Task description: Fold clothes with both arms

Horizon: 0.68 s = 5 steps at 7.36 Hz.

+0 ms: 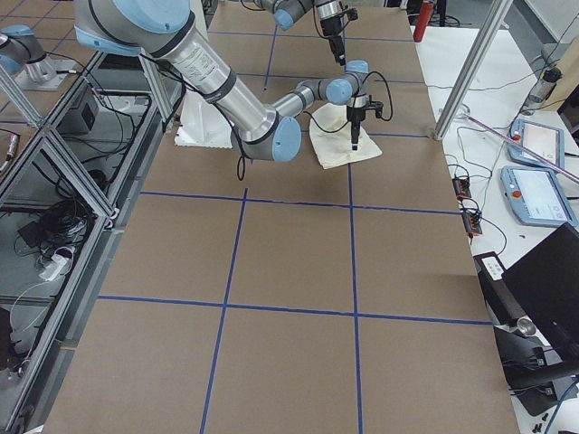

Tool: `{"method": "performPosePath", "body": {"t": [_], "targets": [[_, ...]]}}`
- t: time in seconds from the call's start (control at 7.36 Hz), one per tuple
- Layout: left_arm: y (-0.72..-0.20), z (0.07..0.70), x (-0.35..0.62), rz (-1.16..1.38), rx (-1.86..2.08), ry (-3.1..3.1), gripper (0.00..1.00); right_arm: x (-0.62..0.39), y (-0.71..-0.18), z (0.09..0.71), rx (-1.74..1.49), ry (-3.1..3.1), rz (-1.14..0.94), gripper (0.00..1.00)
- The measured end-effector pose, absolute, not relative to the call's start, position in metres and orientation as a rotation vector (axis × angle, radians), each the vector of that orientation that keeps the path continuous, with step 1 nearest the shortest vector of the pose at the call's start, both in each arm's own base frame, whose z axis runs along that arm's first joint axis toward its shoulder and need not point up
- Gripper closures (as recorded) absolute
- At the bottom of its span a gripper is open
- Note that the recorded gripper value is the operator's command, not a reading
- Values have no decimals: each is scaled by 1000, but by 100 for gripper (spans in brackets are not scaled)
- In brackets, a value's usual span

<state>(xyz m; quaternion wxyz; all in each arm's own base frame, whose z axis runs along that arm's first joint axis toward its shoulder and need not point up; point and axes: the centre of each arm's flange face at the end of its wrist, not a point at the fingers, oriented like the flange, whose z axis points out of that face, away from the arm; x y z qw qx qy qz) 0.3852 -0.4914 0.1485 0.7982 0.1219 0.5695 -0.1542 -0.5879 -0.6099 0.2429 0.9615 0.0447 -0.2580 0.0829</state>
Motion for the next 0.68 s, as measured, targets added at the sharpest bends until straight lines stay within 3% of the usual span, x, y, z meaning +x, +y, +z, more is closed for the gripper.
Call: {"method": "performPosePath", "body": {"t": [0.68], "targets": [[-490, 148, 386, -330, 254, 1223, 0, -578, -642, 269, 172, -499, 174, 0]]}}
